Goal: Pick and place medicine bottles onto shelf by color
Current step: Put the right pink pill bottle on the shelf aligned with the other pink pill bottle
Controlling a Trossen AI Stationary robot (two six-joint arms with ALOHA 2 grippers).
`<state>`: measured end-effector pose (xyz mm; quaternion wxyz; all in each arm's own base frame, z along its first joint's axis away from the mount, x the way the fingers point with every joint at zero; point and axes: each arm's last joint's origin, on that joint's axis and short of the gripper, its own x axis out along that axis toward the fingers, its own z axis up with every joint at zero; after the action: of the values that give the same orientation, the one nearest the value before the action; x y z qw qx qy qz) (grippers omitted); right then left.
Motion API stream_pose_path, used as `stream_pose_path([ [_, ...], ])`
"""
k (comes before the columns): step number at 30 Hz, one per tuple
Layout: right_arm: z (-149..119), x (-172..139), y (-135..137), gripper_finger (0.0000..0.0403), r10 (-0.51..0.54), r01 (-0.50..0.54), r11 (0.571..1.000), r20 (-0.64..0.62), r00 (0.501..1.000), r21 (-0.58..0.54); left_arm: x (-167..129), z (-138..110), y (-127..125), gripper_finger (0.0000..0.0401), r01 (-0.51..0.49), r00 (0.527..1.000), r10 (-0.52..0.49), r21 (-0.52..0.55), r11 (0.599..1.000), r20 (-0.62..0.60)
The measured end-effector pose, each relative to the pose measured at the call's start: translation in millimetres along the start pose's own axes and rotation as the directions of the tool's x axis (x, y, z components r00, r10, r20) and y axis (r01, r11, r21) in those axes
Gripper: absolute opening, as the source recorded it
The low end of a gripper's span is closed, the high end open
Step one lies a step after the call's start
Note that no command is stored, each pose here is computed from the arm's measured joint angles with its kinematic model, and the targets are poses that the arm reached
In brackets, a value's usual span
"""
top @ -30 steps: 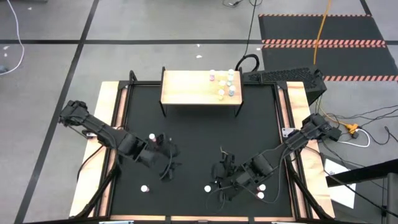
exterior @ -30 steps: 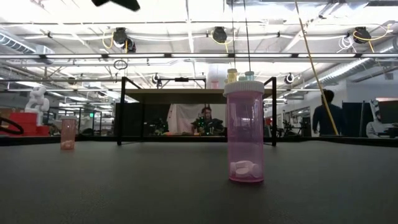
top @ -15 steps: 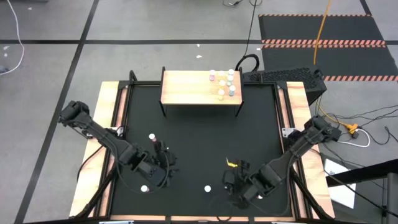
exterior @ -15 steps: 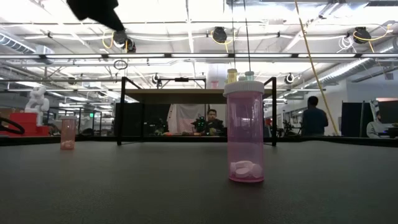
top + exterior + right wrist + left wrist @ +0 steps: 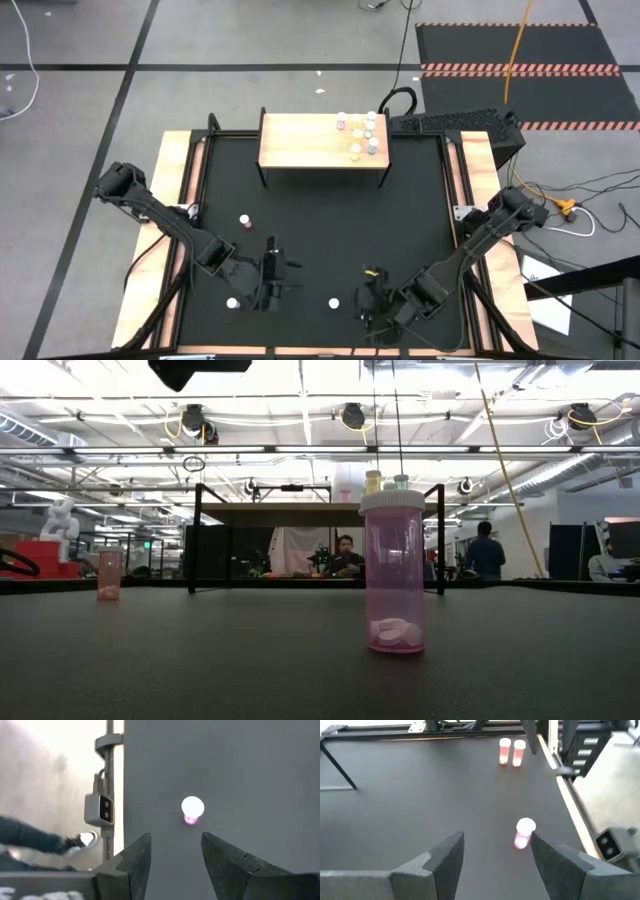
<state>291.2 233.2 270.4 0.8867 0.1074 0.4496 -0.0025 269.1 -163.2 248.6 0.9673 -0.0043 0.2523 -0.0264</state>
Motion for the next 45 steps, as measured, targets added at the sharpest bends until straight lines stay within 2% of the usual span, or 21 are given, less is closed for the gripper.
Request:
stream_pose_path([
  [3,5,8,-5,0.0169,0.011,-0.007,0.993,0.035,0.999,-0.119,0,-1,0,0.0230,-0.002,1.000,0.002,0.033,0.999,-0.005],
  [6,19,12,-17,0.0169,0.001,0.012,0.984,0.071,0.998,-0.178,0,-1,0,0.0230,-0.002,1.000,0.002,0.026,1.000,-0.006],
  [10,37,20,-27,0.0169,0.052,-0.024,0.968,0.106,0.993,-0.249,0,-1,1,0.0230,-0.008,1.000,0.007,-0.012,1.000,-0.011],
  [14,46,44,-28,0.0170,0.132,-0.084,0.937,0.119,0.984,-0.338,0,-1,1,0.0230,-0.009,1.000,0.008,-0.080,0.997,-0.011],
  [17,44,64,-29,0.0186,0.146,-0.101,0.927,0.098,0.985,-0.360,0,-2,0,0.0230,-0.007,1.000,0.005,-0.144,0.990,-0.017],
  [22,52,62,-40,0.0235,0.164,-0.124,0.921,0.079,0.983,-0.370,-2,-3,-3,0.0230,0.001,1.000,-0.004,-0.191,0.982,-0.017],
  [25,48,67,-47,0.0249,0.163,-0.140,0.907,0.025,0.986,-0.397,-2,-3,-3,0.0230,0.000,1.000,-0.003,-0.190,0.982,-0.018],
  [31,17,82,-50,0.0246,0.223,-0.251,0.852,-0.115,0.968,-0.460,0,-2,0,0.0230,-0.008,1.000,0.005,-0.194,0.981,-0.017],
  [37,9,86,-45,0.0244,0.237,-0.236,0.821,-0.066,0.969,-0.520,0,-3,2,0.0230,-0.021,0.999,0.016,-0.175,0.984,-0.029],
  [43,12,92,-57,0.0243,0.212,-0.197,0.832,-0.031,0.977,-0.519,2,-4,7,0.0230,-0.049,0.998,0.041,-0.179,0.983,-0.047],
  [45,13,94,-56,0.0243,0.220,-0.196,0.811,-0.024,0.975,-0.550,3,-3,9,0.0230,-0.053,0.998,0.045,-0.180,0.982,-0.048],
])
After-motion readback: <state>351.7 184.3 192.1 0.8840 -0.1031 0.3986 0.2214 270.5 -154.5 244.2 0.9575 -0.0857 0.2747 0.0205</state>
